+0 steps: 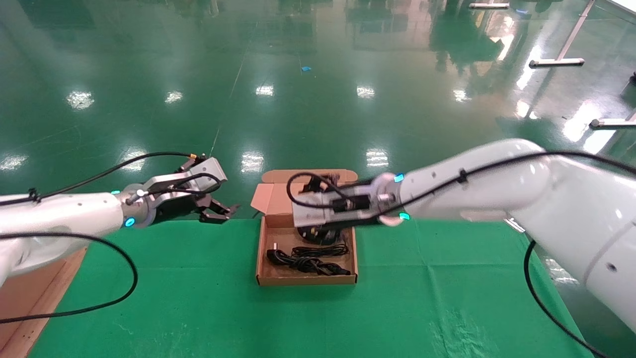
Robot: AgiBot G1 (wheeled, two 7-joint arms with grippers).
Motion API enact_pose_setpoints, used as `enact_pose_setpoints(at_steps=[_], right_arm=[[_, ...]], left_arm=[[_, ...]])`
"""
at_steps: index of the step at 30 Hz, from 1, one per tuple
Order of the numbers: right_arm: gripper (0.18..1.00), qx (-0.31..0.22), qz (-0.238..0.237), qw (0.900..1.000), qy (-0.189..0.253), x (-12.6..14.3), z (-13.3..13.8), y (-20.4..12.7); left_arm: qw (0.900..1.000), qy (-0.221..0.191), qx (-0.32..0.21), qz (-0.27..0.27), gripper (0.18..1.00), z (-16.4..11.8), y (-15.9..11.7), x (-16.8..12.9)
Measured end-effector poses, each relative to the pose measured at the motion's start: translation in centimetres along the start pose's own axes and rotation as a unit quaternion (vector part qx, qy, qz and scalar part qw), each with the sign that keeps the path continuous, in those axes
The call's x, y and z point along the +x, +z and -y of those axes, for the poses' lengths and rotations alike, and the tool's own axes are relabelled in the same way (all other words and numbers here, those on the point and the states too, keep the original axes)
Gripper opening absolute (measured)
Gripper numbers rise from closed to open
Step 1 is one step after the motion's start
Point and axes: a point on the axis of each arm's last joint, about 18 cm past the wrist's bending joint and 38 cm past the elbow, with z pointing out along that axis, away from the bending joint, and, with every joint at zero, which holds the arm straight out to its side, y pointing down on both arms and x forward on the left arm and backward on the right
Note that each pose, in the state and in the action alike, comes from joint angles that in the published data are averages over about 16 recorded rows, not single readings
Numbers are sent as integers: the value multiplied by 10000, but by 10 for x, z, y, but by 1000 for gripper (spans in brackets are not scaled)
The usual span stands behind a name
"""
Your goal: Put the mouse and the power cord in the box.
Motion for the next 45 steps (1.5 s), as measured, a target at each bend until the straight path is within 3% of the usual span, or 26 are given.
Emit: enact_pose_setpoints(at_steps=[9,20,34,45], right_arm=[[842,795,184,9901,1143,-33,-3,-17],[974,1738,282,9571,2302,-61,-9,-60],[1001,2713,283,9083,3173,-87,-18,-137],[1001,3251,308,8815,3409,-106,-20,-209]], left_arm=[[9937,-727,794,-297,1001,9,-20,12],[9720,-1404,1731,-750,1001,23,-62,24],[9336,-1814,2693,-1515,1001,45,-135,39],[9016,-1810,3178,-2311,1001,64,-201,60]])
